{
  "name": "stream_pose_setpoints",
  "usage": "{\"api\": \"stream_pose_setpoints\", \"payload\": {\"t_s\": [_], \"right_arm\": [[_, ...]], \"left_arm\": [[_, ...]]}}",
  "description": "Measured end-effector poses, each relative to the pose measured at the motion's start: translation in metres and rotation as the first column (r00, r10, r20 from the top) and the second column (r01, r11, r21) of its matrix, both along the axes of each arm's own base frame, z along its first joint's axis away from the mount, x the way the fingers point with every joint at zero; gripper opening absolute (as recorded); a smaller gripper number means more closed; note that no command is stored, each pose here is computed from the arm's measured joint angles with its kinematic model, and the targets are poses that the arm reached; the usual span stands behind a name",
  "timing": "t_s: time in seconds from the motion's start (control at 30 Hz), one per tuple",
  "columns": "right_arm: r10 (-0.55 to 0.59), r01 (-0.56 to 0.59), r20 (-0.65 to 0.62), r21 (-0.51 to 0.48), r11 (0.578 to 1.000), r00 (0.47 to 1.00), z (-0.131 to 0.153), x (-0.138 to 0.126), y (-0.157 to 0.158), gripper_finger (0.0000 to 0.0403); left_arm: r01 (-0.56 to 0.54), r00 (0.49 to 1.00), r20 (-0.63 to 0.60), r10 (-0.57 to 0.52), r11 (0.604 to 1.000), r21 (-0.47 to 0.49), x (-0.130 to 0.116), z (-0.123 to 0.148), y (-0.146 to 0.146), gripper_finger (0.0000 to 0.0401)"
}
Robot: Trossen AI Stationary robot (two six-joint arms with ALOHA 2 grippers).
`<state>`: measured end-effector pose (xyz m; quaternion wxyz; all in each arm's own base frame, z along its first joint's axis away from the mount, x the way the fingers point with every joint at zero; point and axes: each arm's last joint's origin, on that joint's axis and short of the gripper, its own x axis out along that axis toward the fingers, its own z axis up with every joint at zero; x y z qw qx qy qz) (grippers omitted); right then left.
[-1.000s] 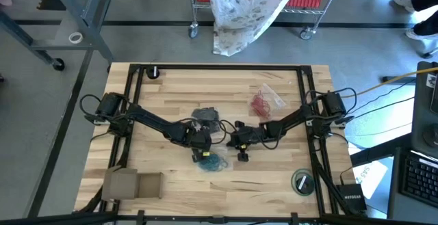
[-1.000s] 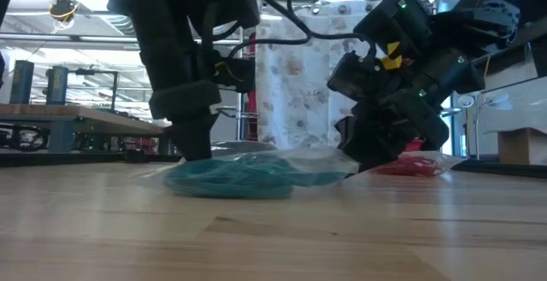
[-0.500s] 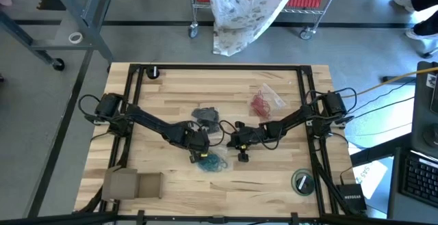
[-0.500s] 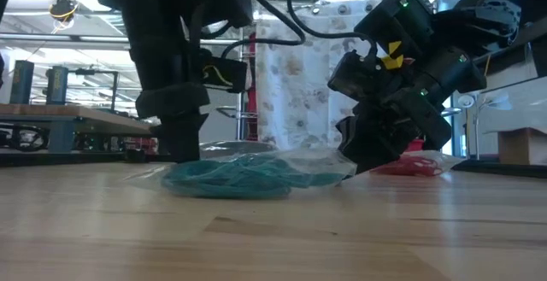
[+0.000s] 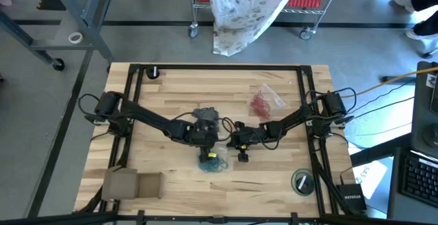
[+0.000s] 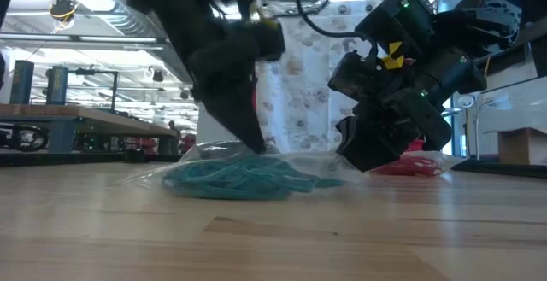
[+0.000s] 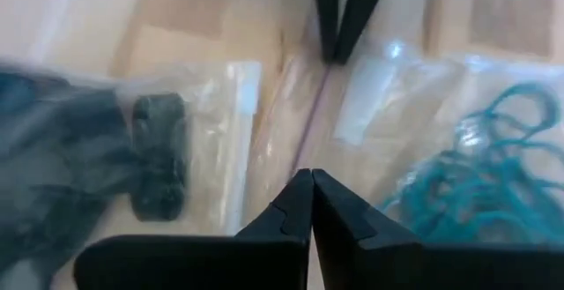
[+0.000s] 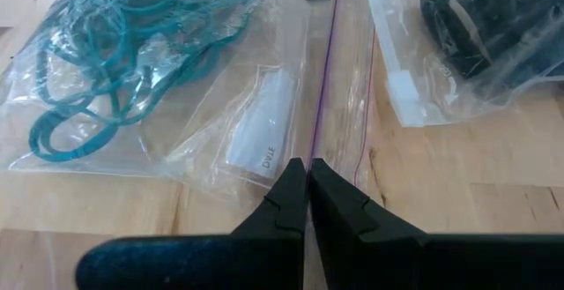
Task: Sort rubber bands
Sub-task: Close the transparent zip lock bag
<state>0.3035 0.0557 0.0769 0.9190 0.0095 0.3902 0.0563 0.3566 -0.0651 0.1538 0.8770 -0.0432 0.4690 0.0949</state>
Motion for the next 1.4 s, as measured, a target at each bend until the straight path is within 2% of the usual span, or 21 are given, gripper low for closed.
{"api": "stream_pose_setpoints", "payload": {"t_s": [0.23,0.33,0.8,1.4], "right_arm": [[0.000,0.000,-0.001,0.000,1.000,1.000,0.000,0.000,0.000,0.0014],[-0.001,0.001,-0.001,-0.001,1.000,1.000,0.000,0.000,0.000,0.0014],[0.000,0.000,0.000,-0.002,1.000,1.000,0.000,0.000,0.000,0.0014],[-0.001,0.001,-0.025,-0.011,1.000,1.000,-0.001,-0.001,0.000,0.0014]], "left_arm": [[-0.012,0.998,-0.061,0.012,1.000,0.001,0.003,-0.019,0.006,0.0001],[0.002,0.998,-0.066,-0.003,1.000,-0.023,0.003,-0.019,0.005,0.0001],[-0.003,0.995,-0.102,0.002,1.000,-0.013,0.000,-0.020,0.009,0.0001],[-0.060,0.955,-0.287,0.070,0.997,0.045,-0.013,-0.030,0.027,0.0001]]}}
